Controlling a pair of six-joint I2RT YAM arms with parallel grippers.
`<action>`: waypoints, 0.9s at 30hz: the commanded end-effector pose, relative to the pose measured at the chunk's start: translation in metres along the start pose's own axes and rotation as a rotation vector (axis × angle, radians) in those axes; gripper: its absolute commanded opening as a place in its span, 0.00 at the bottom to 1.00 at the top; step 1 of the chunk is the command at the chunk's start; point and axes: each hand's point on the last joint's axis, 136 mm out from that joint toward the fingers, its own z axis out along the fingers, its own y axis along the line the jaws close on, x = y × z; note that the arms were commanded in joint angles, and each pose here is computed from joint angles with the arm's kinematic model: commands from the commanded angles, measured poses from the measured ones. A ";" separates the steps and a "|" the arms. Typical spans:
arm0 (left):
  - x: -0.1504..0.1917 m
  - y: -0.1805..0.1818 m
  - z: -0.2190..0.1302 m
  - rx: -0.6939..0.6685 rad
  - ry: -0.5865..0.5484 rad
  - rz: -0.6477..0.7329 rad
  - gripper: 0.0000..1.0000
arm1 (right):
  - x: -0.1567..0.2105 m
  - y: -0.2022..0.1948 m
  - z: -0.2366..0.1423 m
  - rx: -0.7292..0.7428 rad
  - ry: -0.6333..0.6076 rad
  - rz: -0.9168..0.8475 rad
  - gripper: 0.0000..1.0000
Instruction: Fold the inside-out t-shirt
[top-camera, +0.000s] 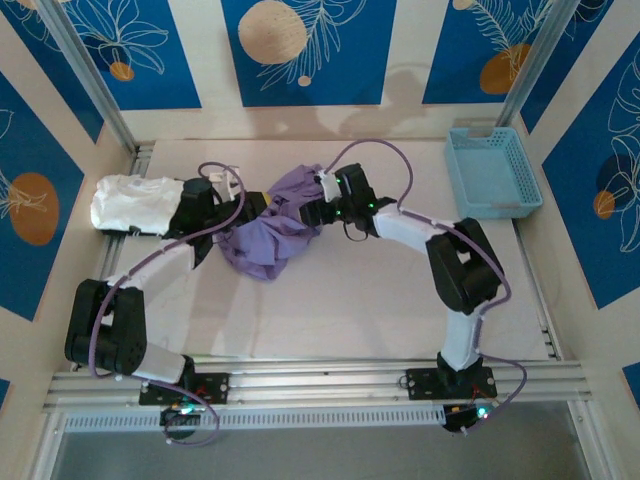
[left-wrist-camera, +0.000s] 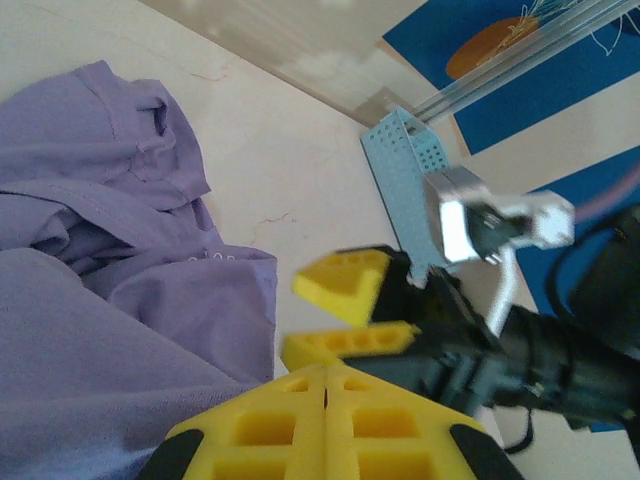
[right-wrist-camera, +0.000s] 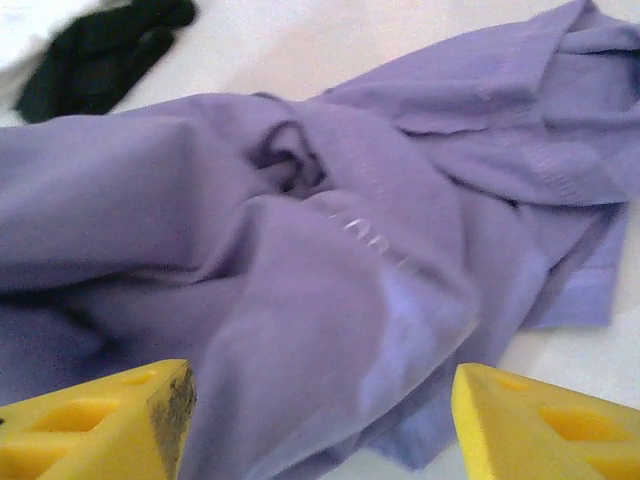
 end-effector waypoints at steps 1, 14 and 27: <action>0.006 -0.008 0.002 0.032 0.024 0.037 0.00 | 0.000 -0.022 0.013 0.073 0.041 -0.024 0.70; 0.000 0.001 0.006 -0.022 0.006 0.058 0.00 | -0.057 -0.014 0.011 -0.022 -0.042 -0.025 0.08; -0.078 -0.032 -0.066 -0.024 -0.385 0.103 0.00 | -0.066 0.055 -0.204 -0.235 -0.509 -0.154 0.00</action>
